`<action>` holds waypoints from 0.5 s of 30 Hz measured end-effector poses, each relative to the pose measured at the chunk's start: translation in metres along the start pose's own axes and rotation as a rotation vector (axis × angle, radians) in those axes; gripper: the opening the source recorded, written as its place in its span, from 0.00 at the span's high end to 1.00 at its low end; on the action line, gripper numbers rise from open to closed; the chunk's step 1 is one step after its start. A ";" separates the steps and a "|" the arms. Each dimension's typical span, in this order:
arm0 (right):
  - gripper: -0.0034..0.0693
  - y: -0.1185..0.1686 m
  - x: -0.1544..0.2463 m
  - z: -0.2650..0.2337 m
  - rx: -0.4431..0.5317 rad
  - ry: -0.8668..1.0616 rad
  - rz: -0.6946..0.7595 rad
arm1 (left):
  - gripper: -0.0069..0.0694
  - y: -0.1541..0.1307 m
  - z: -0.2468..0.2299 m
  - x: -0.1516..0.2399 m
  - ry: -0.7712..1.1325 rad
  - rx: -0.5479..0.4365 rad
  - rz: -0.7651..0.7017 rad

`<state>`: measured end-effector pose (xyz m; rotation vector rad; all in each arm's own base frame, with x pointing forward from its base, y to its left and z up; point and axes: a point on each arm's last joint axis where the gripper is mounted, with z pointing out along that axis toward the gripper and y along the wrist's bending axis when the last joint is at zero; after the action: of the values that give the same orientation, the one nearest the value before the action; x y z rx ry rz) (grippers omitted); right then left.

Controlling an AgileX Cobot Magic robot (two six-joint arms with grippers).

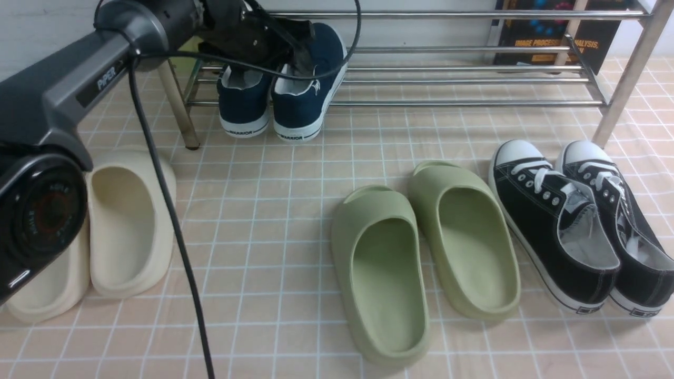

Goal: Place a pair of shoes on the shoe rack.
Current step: Use the left arm to put a shoe into the shoe rack

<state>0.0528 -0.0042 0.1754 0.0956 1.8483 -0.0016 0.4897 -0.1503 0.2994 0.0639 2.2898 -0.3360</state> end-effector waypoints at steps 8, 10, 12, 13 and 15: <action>0.63 0.000 0.000 0.000 0.000 0.000 0.000 | 0.59 0.005 -0.067 0.007 0.316 -0.115 0.192; 0.63 0.000 0.000 0.000 0.000 0.000 0.000 | 0.66 0.007 -0.067 0.013 0.358 -0.127 0.194; 0.63 0.000 0.000 0.000 0.000 0.000 0.000 | 0.80 0.010 -0.054 0.033 0.441 -0.131 0.211; 0.63 0.000 0.000 0.000 0.000 0.000 0.000 | 0.84 0.010 -0.045 0.043 0.457 -0.123 0.216; 0.63 0.000 0.000 0.000 0.000 0.000 0.000 | 0.88 0.009 -0.034 0.053 0.461 -0.108 0.217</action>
<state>0.0528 -0.0042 0.1754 0.0956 1.8483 -0.0016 0.4310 -0.1363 0.2803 0.3649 2.7184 -0.0881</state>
